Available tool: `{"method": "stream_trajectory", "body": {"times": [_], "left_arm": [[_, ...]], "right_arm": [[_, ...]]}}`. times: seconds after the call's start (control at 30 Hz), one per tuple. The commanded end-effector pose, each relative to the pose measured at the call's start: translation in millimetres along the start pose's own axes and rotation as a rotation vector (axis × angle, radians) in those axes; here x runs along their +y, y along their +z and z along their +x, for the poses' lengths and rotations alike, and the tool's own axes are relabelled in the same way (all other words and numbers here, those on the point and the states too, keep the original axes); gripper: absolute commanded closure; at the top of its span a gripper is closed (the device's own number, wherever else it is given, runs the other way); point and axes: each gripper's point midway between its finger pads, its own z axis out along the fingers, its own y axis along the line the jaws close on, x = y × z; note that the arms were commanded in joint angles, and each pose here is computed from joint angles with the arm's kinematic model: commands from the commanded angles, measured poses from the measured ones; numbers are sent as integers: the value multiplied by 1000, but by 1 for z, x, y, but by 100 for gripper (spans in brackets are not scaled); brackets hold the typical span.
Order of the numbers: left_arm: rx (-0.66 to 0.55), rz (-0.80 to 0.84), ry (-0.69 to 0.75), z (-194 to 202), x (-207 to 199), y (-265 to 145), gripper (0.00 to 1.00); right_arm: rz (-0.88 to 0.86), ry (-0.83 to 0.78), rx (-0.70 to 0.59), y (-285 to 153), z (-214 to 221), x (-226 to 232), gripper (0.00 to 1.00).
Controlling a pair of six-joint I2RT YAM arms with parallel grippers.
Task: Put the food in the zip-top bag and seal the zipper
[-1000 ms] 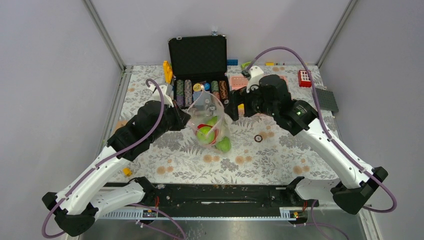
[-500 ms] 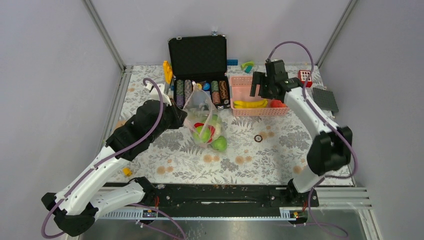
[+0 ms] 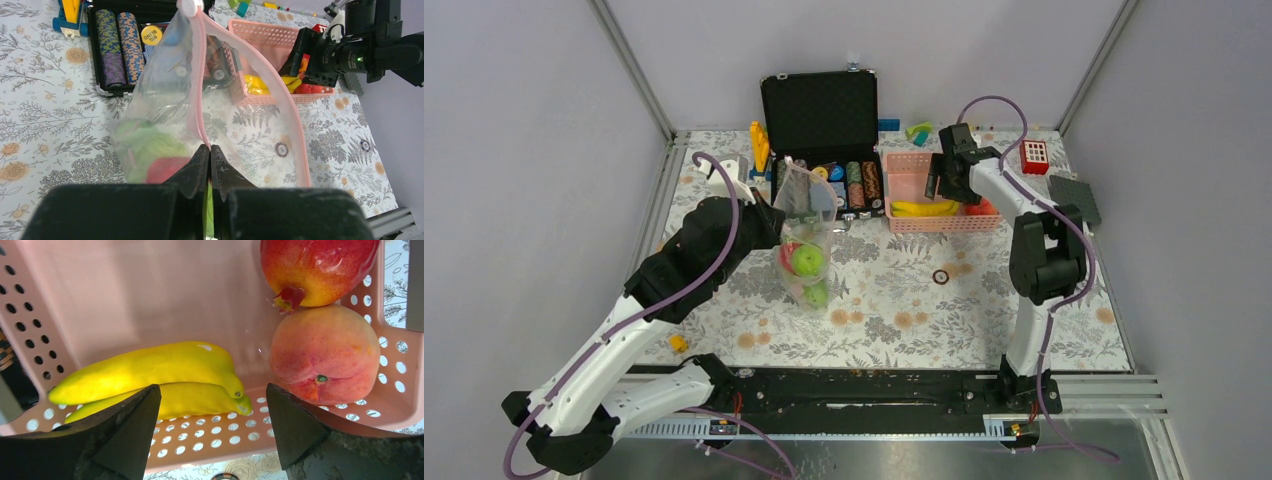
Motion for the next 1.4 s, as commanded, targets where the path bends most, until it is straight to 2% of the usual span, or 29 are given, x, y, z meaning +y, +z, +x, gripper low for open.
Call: {"method": "stream_trajectory", "body": {"times": [0.0, 0.3, 0.47, 0.53, 0.6, 0.67, 0.8, 1.0, 1.2, 1.37], "left_arm": [[-129, 18, -38, -37, -5, -11, 100], [-74, 47, -27, -23, -14, 0, 100], [-50, 106, -14, -18, -25, 4, 100], [-38, 132, -7, -15, -30, 5, 100], [-34, 144, -7, -14, -33, 7, 100], [-24, 149, -8, -11, -35, 9, 100], [7, 180, -3, -3, -41, 12, 100], [24, 183, -11, 1, -43, 17, 100], [34, 188, -15, 3, -48, 25, 100], [45, 177, -17, 5, -49, 31, 100]], "right_arm": [[53, 73, -31, 15, -8, -7, 16], [3, 181, 14, 51, 7, 9, 22], [-5, 199, 32, 62, 13, 13, 31], [-6, 199, 29, 63, 14, 13, 40], [-13, 205, 13, 59, 13, 12, 59], [-23, 214, -17, 51, 11, 10, 72], [-28, 216, -118, 21, -10, 2, 82], [-17, 210, -286, -45, -42, -18, 86], [-64, 210, -460, -135, -61, -38, 91], [-216, 71, -652, -218, -67, -28, 92]]}}
